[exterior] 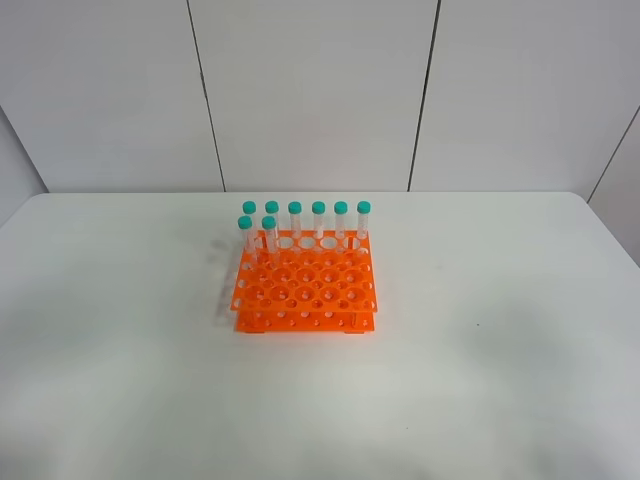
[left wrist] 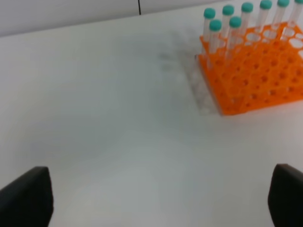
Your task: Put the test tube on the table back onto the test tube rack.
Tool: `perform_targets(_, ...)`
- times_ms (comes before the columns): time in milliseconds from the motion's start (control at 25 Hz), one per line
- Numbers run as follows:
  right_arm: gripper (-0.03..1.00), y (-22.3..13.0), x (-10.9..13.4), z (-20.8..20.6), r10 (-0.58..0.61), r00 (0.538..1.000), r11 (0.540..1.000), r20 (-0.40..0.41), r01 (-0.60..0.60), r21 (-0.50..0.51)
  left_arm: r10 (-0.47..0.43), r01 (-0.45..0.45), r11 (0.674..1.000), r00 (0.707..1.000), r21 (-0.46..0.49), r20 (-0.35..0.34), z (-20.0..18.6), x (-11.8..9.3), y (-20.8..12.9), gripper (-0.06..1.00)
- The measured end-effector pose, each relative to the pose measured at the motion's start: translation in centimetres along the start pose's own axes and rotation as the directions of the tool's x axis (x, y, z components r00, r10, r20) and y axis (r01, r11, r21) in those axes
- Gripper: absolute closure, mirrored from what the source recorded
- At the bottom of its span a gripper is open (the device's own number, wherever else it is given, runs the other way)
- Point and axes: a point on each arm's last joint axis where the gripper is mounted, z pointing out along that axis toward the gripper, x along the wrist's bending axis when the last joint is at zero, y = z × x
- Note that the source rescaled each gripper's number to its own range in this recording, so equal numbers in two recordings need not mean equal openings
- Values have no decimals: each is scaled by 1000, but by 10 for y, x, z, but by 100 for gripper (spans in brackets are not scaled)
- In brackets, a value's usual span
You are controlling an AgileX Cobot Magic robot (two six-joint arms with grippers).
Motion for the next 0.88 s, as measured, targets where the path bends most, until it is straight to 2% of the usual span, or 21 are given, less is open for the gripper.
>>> perform_targets(160, 23, 0, 0, 0, 0, 1000, 1000, 0, 0, 0, 0, 0, 1000, 1000, 11, -2, 10, 0, -25, -5)
perform_targets(320, 23, 0, 0, 0, 0, 1000, 1000, 0, 0, 0, -5, 5, 999, 1000, 47, -1, 21, 1, -35, -5)
perform_targets(880, 23, 0, 0, 0, 0, 1000, 1000, 0, 0, 0, -3, 3, 999, 1000, 45, -5, 24, 2, -36, -5)
